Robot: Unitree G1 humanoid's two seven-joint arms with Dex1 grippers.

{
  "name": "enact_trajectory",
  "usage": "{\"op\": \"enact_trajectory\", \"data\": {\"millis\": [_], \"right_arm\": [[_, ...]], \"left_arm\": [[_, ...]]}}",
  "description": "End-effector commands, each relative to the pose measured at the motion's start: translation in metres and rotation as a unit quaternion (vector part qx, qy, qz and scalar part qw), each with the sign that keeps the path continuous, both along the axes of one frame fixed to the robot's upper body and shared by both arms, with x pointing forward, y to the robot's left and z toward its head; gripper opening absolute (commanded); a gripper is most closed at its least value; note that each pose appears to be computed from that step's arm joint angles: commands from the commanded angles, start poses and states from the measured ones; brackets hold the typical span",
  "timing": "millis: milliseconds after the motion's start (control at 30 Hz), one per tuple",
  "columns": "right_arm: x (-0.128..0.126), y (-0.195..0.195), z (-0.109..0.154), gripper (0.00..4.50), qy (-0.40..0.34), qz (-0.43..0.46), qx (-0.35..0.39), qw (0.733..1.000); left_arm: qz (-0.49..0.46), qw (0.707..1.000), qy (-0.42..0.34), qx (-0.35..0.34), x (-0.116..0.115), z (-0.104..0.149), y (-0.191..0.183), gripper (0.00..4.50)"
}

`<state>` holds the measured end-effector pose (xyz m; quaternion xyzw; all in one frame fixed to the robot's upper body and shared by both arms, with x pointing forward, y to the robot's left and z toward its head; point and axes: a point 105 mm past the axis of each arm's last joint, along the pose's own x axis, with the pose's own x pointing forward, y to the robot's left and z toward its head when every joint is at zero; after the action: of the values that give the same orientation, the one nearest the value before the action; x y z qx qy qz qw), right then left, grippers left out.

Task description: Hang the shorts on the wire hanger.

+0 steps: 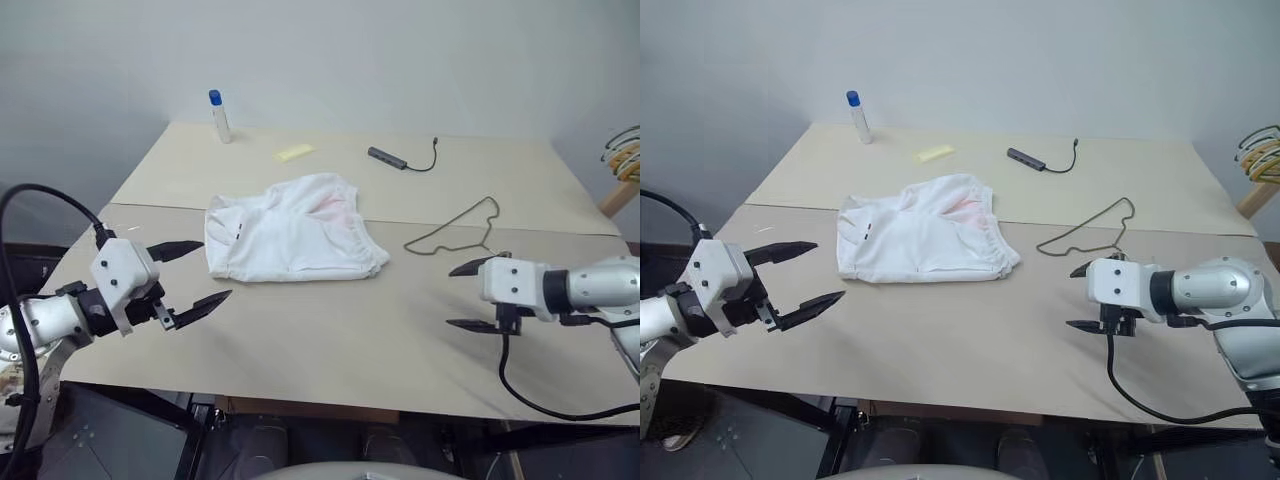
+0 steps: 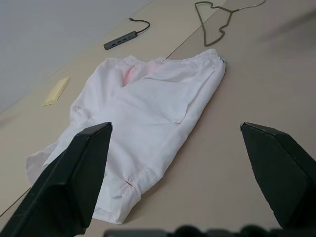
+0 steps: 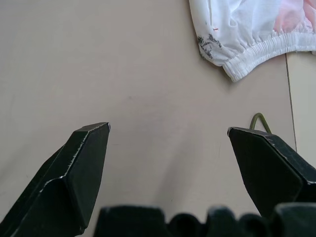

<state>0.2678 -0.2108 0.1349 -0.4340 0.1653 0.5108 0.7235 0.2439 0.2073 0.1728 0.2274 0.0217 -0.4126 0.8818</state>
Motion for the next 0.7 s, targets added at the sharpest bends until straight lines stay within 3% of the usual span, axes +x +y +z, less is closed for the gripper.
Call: {"op": "enact_trajectory", "data": {"millis": [33,433,700], "right_arm": [[0.003,0.004,0.011,4.46,-0.026,0.009,0.003,1.000],[0.004,0.006,0.010,4.46,-0.029,0.010,0.003,1.000],[0.029,0.022,0.005,4.46,-0.072,-0.004,0.017,0.997]], "left_arm": [[-0.007,1.000,-0.016,-0.014,0.001,0.012,-0.004,4.50],[0.000,1.000,-0.021,-0.004,0.004,0.009,-0.005,4.50],[-0.005,1.000,-0.008,0.019,0.005,-0.002,-0.004,4.50]]}}
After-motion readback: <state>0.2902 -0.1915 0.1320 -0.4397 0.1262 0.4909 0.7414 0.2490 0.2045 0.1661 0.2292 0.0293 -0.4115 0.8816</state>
